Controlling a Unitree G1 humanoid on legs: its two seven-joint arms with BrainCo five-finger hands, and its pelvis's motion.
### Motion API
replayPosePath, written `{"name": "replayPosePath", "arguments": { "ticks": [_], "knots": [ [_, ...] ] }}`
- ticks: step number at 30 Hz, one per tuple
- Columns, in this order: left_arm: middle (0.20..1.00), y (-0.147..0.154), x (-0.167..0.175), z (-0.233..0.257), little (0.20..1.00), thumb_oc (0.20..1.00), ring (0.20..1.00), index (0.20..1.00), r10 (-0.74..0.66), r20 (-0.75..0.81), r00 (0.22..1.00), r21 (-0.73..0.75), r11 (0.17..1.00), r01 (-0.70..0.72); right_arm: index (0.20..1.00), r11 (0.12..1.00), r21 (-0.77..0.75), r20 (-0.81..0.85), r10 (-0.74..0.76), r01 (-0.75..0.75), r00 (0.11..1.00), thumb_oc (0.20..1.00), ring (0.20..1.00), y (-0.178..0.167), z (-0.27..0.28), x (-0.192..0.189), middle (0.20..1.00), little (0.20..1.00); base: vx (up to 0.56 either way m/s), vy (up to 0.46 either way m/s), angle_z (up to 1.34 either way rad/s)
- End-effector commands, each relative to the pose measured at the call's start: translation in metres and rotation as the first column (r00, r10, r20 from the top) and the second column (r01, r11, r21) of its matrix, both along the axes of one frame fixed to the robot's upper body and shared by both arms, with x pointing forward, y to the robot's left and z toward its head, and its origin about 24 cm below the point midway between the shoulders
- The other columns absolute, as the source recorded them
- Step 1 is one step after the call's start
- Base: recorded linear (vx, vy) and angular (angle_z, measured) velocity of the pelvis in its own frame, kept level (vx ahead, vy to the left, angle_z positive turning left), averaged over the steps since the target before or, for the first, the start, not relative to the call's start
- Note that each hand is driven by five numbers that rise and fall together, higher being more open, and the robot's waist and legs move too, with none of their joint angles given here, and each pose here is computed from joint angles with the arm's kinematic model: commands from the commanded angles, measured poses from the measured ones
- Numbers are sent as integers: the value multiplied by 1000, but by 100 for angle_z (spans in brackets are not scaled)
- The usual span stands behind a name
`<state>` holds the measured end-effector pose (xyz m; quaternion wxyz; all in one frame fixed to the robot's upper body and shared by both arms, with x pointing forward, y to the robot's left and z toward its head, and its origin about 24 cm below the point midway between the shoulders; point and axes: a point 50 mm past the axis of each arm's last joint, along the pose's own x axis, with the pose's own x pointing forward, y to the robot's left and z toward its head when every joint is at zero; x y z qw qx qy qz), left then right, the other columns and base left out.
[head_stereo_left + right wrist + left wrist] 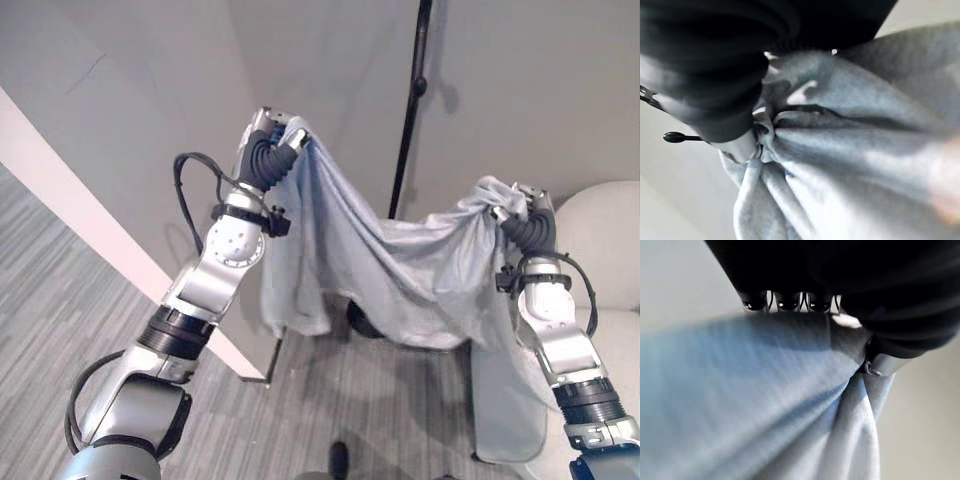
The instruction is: Hang the clothes on the sofa on the clothes rack.
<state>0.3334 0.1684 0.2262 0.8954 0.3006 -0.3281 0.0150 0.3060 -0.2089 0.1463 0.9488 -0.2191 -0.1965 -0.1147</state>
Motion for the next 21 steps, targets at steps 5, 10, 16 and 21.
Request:
{"name": "replayPosePath", "arguments": {
  "ticks": [5,10,16,21],
  "knots": [
    [200,-5,-13,31,200,200,200,200,-28,171,985,-51,998,37,200,998,-68,164,11,1,986,200,200,-8,38,-4,200,200,153,-86,28],
    [200,-6,-14,31,200,200,200,200,-30,173,984,-62,997,41,200,998,-68,167,28,-17,986,200,200,-6,39,-4,200,200,54,-37,2],
    [200,-7,-15,31,200,200,200,200,-41,178,983,-57,997,51,200,997,-64,191,46,-34,981,200,200,-1,44,-4,200,200,-7,13,-1],
    [200,-7,-16,33,200,200,200,200,-42,188,981,-55,997,53,200,997,-57,218,65,-54,974,200,200,4,51,-2,200,200,-5,48,-2]
  ]
}}
